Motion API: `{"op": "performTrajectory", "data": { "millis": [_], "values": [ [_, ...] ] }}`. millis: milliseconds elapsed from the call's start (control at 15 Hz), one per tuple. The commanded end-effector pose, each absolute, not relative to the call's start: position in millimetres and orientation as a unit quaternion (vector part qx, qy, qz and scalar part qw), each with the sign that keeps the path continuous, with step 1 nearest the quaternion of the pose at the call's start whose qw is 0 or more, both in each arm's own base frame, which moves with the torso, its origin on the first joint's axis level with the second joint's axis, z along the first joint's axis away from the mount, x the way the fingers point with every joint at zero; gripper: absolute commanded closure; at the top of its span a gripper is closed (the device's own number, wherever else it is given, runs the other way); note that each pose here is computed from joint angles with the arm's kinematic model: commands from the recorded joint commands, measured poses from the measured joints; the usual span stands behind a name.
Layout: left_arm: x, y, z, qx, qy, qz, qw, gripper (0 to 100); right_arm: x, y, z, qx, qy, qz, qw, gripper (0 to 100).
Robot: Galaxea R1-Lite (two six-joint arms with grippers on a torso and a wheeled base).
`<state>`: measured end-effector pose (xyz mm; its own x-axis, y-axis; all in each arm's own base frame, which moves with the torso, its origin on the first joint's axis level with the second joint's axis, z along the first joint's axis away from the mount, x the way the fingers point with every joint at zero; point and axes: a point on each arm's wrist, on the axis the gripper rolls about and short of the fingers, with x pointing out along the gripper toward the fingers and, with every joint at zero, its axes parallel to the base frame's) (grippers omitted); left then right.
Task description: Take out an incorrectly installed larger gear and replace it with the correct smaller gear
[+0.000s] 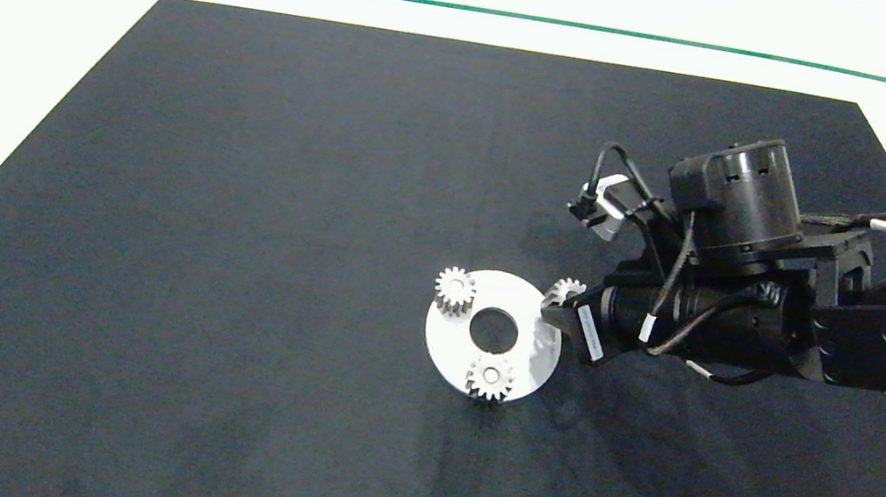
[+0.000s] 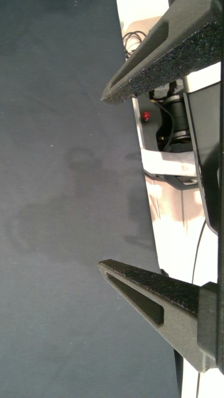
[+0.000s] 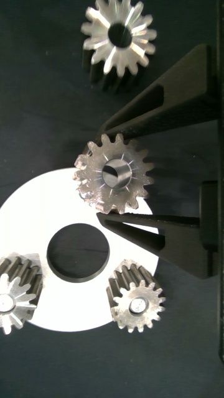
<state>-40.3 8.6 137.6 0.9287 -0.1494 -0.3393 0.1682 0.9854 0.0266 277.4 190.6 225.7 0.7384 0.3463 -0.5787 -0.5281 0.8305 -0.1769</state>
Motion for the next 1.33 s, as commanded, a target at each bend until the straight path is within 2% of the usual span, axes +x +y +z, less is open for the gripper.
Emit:
{"op": "performTrajectory", "data": {
  "millis": [67, 1067, 1333],
  "values": [
    [-40.4, 8.7, 136.8, 0.028, 0.172, -0.081, 0.981, 0, 282.3, 197.3, 220.9, -0.171, 0.276, 0.238, 0.915, 81],
    [-40.9, 8.7, 131.6, 0.027, 0.175, -0.081, 0.981, 0, 285.6, 209.7, 216.9, -0.173, 0.277, 0.248, 0.912, 81],
    [-40.7, 8.7, 131.6, 0.027, 0.175, -0.081, 0.981, 0, 285.9, 209.2, 217.0, -0.179, 0.275, 0.236, 0.915, 81]
  ]
}}
